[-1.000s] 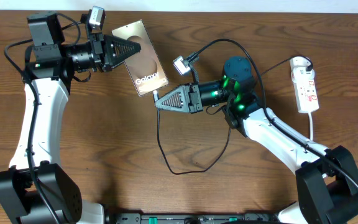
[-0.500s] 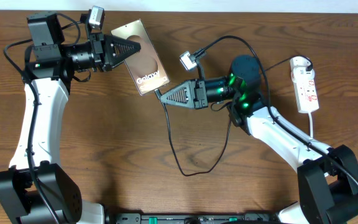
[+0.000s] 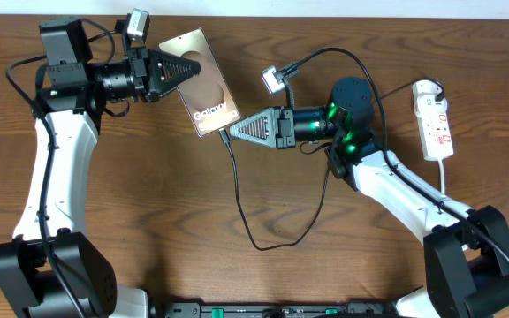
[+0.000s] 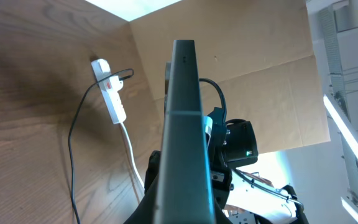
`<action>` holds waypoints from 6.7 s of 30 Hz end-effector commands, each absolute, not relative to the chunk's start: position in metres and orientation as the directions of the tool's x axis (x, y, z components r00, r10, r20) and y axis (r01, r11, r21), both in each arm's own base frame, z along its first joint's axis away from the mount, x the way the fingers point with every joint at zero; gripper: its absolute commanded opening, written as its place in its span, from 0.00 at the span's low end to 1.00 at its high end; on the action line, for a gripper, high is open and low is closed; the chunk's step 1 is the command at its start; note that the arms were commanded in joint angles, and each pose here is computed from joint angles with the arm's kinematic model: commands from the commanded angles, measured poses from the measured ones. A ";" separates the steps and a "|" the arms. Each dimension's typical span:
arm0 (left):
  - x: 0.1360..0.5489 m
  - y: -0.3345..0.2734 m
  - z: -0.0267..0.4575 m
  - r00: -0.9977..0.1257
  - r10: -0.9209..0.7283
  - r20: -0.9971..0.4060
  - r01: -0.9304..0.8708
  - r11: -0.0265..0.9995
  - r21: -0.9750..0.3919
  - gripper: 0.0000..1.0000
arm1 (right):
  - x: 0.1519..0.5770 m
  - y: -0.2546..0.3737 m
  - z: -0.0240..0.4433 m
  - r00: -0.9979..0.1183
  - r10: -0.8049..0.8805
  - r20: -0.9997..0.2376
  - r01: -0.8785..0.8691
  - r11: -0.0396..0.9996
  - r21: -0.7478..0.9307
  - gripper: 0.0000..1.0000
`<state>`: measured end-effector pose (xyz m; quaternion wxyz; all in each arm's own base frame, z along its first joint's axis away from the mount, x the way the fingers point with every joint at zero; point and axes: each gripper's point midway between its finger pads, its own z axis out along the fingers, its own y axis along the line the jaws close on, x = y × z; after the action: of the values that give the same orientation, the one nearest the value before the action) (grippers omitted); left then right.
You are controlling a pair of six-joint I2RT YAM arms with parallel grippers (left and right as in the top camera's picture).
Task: Plug charger to phone and switch on socket
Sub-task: 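Open the right gripper and pull it back from the plugged phone, then lower the phone flat onto the table with the left gripper and release, then move the right gripper to the white power strip's orange switch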
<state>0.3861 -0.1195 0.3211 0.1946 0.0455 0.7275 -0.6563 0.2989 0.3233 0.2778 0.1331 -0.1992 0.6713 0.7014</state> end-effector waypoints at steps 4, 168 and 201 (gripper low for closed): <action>0.375 -0.122 0.341 -0.903 -0.153 -0.402 0.391 0.097 -0.915 0.07 | 0.293 0.324 0.281 -0.867 -0.109 -0.486 -0.479 -0.084 0.874 0.01; 0.311 -0.029 0.327 -0.623 -0.239 -0.745 -0.029 0.959 -0.283 0.95 | 0.419 -0.184 0.100 -0.687 0.609 -0.396 0.411 0.775 0.480 0.01; 0.311 -0.029 0.327 -0.623 -0.239 -0.745 -0.029 0.959 -0.283 0.96 | 0.470 -0.168 0.042 -0.745 0.444 -0.498 0.279 0.885 0.373 0.01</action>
<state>0.3100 -0.0306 0.3290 0.4307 -0.0717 0.8909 -0.1250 0.4650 -0.1731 0.0413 0.2950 0.2204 0.9184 0.1447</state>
